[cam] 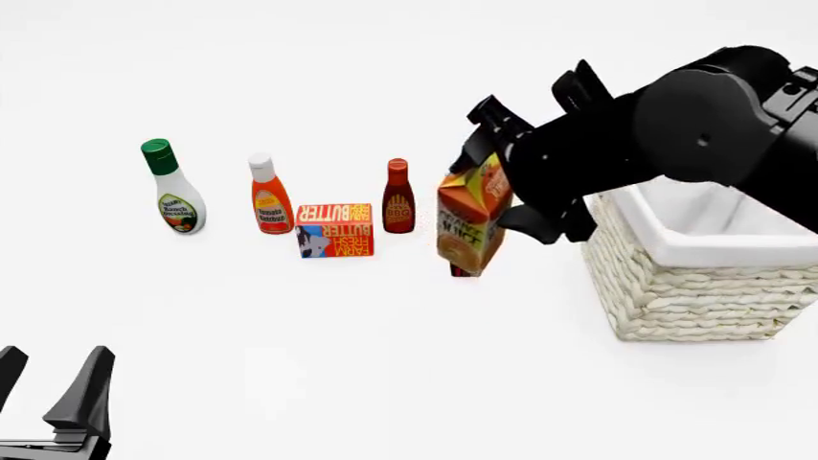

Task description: Pick the orange juice and place it in the basket.

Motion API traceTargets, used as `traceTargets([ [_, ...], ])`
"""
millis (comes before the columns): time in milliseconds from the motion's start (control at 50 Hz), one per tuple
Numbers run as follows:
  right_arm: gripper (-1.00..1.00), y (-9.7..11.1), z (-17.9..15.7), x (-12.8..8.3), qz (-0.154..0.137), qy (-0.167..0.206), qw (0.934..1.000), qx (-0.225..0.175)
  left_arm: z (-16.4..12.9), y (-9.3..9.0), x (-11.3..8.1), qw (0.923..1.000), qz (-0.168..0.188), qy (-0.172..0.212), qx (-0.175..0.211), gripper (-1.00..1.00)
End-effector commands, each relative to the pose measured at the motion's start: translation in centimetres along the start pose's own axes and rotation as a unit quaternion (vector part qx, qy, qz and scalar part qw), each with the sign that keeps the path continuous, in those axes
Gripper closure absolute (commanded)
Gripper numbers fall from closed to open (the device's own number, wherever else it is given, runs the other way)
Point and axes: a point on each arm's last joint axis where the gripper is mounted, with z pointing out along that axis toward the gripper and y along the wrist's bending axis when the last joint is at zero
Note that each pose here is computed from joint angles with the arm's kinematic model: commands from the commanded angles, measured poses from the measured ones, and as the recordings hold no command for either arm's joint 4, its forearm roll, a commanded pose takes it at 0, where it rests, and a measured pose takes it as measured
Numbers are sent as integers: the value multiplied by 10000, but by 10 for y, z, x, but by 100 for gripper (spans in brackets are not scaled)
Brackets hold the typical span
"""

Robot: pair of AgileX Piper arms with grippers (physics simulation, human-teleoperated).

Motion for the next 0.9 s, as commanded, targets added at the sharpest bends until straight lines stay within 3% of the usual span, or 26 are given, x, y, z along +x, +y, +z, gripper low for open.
traceTargets([
  [20,100,22,-27,-20,275,-264,9987,-333,0,0,0,10000,0,0,0,-100],
  [340,100,29,-49,-45,526,-543,9966,-323,0,0,0,10000,0,0,0,-100],
  [660,100,42,-81,-77,841,-986,9902,-523,0,0,0,10000,0,0,0,-100],
  [900,100,30,-90,-99,1125,-1308,9841,-428,0,0,0,10000,0,0,0,-100],
])
